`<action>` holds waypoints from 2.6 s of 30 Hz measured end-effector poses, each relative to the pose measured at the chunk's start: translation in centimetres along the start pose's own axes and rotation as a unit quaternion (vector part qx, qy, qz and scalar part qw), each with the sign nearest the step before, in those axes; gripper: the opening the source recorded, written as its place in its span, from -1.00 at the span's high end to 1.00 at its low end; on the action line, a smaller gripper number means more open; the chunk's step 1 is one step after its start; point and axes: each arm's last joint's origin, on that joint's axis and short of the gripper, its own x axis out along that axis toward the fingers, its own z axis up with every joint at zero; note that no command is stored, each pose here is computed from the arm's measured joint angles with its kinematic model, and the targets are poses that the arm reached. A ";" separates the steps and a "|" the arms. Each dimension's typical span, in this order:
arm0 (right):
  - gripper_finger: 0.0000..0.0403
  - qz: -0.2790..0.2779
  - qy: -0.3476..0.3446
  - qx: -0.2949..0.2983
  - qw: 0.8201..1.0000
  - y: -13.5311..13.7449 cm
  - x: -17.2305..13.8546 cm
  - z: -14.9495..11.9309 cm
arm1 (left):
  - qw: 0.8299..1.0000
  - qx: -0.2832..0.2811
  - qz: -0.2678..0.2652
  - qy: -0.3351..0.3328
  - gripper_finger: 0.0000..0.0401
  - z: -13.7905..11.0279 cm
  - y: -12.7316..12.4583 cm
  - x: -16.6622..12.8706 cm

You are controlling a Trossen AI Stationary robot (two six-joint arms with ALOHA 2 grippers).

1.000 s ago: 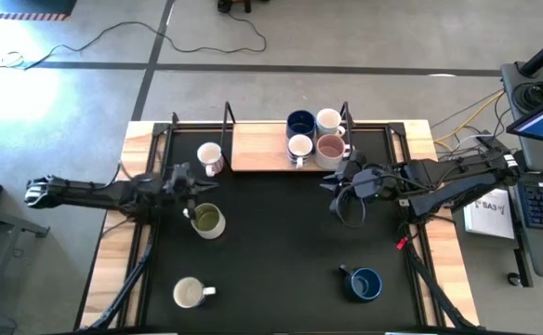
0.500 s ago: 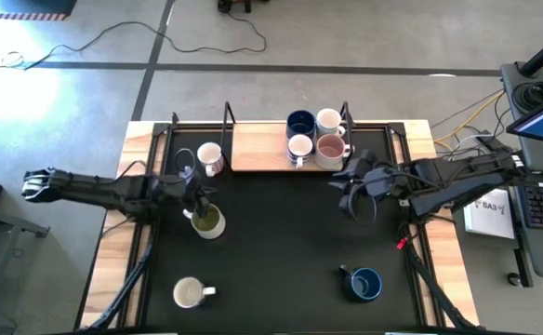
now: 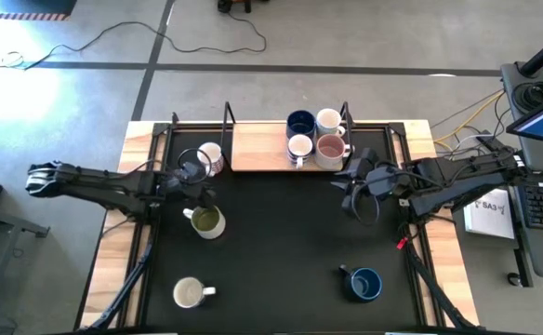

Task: Place coffee mugs
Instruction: Put the red mug on the shelf

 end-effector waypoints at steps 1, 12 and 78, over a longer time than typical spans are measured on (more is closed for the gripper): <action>0.40 -0.002 0.004 -0.002 1.000 0.0 0.0 -0.1 | 1.000 -0.007 0.010 -0.004 0.48 0.0 0.0 0.2; 0.40 -0.017 0.042 -0.024 0.999 -0.4 -0.1 -0.9 | 0.999 -0.016 0.050 0.000 0.48 0.1 -0.6 0.9; 0.40 -0.022 0.059 -0.058 0.996 -0.6 -0.1 -1.2 | 0.947 -0.029 0.311 -0.079 0.73 -0.5 -2.6 7.5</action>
